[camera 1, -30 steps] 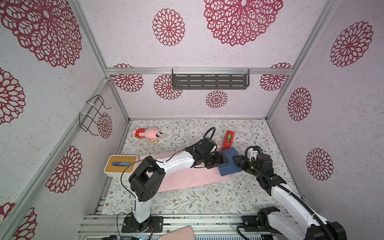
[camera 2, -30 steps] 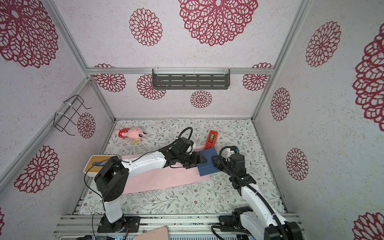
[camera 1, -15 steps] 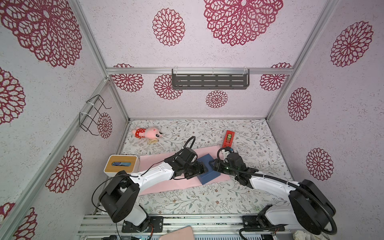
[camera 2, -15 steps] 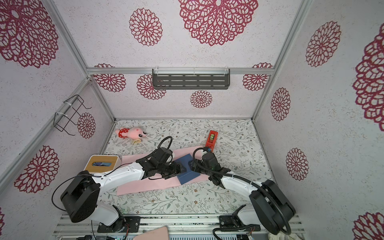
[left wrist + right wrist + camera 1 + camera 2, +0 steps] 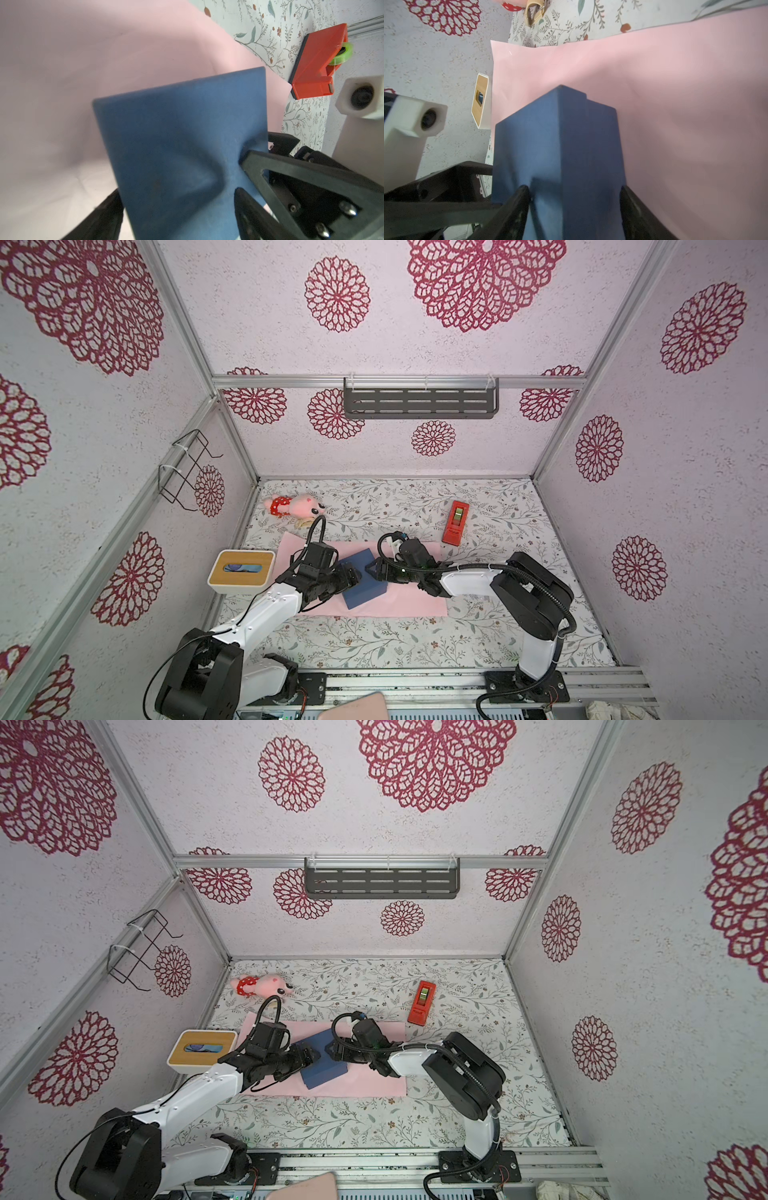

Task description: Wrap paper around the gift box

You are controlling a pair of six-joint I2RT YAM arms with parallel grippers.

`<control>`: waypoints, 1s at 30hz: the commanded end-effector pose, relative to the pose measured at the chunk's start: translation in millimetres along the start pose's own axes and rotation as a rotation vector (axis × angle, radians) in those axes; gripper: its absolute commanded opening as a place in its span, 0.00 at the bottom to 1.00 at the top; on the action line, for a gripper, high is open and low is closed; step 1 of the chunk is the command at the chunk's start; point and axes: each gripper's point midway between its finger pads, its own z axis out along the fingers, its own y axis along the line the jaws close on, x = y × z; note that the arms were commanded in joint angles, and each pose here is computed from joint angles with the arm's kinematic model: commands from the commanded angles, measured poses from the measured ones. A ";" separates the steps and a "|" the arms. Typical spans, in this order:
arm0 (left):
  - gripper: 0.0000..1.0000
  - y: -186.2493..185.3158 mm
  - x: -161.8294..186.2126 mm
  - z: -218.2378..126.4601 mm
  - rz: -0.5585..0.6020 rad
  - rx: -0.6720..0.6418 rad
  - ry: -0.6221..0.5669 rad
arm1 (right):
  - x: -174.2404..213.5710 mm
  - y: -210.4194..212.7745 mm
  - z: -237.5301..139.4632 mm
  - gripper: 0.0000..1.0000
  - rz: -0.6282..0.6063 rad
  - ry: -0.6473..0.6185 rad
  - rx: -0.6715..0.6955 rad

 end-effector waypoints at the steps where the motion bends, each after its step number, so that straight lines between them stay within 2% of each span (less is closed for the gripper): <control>1: 0.86 -8.7 -15.5 -14.6 0.042 0.015 -0.068 | -16.8 -4.7 -27.0 0.74 -0.048 -0.022 0.032; 7: 0.90 2.2 -25.9 -33.3 0.036 -0.028 -0.148 | -18.3 -32.5 -73.0 0.78 -0.044 -0.033 0.087; 9: 0.90 14.5 -30.0 -35.6 -0.010 -0.044 -0.166 | -8.0 -56.4 -91.2 0.78 -0.019 -0.029 0.164; 11: 0.90 14.7 -33.9 -37.2 -0.045 -0.006 -0.173 | 3.6 -86.2 -114.3 0.78 0.003 -0.026 0.289; 15: 0.91 16.2 -43.9 -45.0 -0.050 -0.007 -0.212 | 33.2 -125.9 -159.0 0.76 0.099 -0.021 0.449; 22: 0.92 5.6 -58.9 -46.8 -0.043 0.018 -0.235 | 81.7 -122.0 -152.0 0.75 0.213 0.036 0.396; 28: 0.92 -0.9 -59.1 -44.4 -0.042 0.046 -0.219 | 84.5 -121.3 -148.1 0.73 0.240 0.016 0.347; 30: 0.92 -1.5 -59.5 -43.6 -0.041 0.051 -0.220 | 80.4 -115.0 -148.6 0.72 0.244 -0.018 0.292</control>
